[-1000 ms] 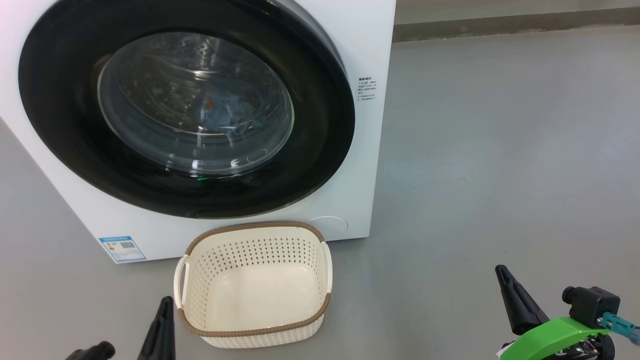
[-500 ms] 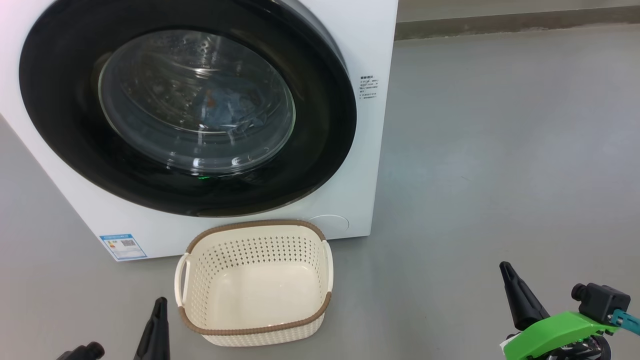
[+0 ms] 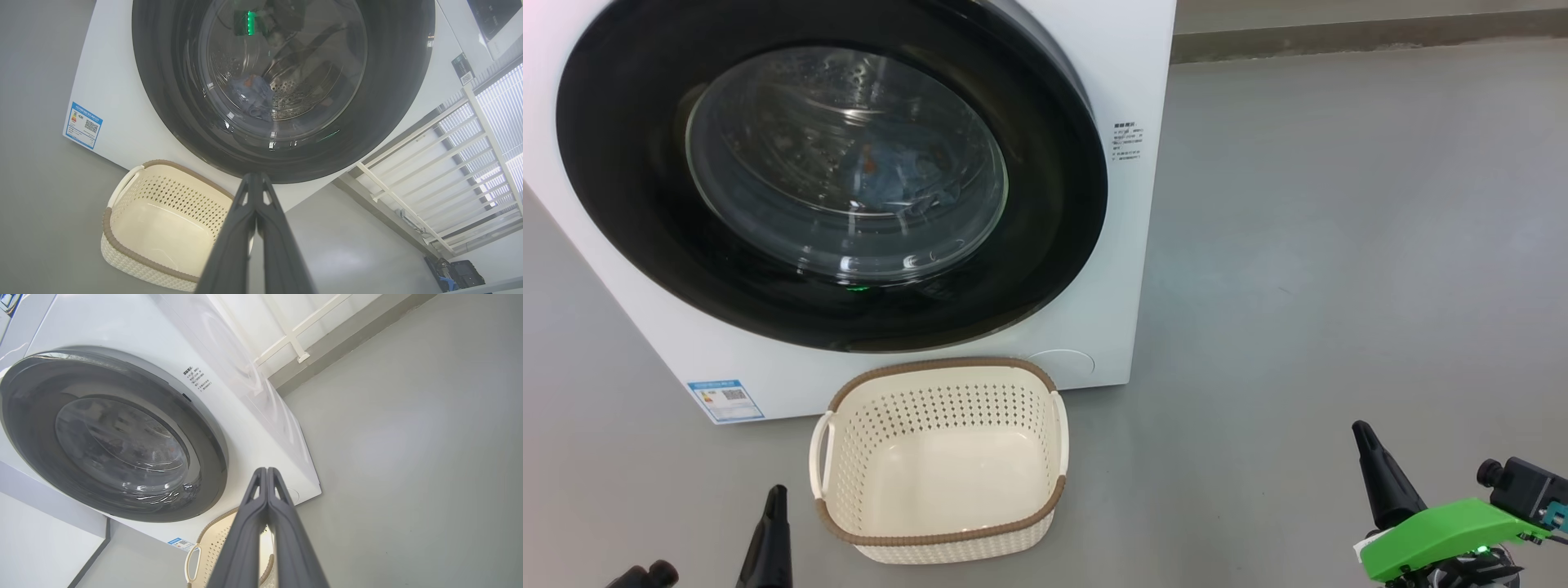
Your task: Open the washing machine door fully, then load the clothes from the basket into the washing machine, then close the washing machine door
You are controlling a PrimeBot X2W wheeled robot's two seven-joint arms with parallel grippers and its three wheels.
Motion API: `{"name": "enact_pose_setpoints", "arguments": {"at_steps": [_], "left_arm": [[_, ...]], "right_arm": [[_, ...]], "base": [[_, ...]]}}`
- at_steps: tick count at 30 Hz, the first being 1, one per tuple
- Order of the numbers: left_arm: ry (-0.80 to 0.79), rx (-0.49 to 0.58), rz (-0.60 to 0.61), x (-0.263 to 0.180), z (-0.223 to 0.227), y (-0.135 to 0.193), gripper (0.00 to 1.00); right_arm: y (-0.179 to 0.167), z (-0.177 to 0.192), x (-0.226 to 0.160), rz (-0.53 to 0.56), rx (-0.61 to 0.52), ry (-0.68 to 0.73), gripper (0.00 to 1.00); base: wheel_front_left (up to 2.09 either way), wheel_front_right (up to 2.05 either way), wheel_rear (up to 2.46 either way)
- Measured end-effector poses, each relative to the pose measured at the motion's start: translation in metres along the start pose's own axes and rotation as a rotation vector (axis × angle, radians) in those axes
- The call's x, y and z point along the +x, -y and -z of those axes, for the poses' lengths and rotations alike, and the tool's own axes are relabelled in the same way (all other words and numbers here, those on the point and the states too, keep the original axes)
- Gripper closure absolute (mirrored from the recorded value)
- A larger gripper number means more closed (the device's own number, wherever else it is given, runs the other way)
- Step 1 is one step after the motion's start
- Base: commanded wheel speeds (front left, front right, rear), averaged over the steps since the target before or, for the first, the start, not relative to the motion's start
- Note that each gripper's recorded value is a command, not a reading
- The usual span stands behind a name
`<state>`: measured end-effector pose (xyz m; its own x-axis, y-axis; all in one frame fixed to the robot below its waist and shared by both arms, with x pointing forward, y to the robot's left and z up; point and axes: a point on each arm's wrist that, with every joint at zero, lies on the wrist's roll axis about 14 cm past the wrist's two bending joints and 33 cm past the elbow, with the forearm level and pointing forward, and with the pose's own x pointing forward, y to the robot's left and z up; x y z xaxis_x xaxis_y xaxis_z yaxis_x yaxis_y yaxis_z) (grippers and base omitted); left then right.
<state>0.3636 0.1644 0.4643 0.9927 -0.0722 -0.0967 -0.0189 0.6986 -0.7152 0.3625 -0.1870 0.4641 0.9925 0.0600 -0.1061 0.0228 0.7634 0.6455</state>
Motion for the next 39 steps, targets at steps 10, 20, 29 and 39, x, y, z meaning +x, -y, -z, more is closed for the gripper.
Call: {"name": "enact_pose_setpoints", "arguments": {"at_steps": [10, 20, 29, 39], "left_arm": [[0.002, -0.084, -0.019, 0.000, -0.003, -0.004, 1.00], [0.003, -0.174, -0.034, 0.000, -0.005, -0.007, 1.00], [0.010, -0.257, -0.044, 0.001, -0.007, -0.008, 1.00], [0.011, -0.344, -0.045, 0.003, -0.009, -0.008, 1.00]], "right_arm": [[0.001, -0.001, 0.002, 0.016, 0.100, 0.005, 1.00], [0.002, -0.004, 0.003, 0.029, 0.206, 0.015, 1.00], [0.002, -0.005, 0.004, 0.038, 0.296, 0.019, 1.00], [0.005, -0.010, 0.005, 0.047, 0.383, 0.030, 1.00]], "base": [[0.00, 0.00, 0.00], [0.00, 0.00, 0.00], [0.00, 0.00, 0.00], [0.00, 0.00, 0.00]]}}
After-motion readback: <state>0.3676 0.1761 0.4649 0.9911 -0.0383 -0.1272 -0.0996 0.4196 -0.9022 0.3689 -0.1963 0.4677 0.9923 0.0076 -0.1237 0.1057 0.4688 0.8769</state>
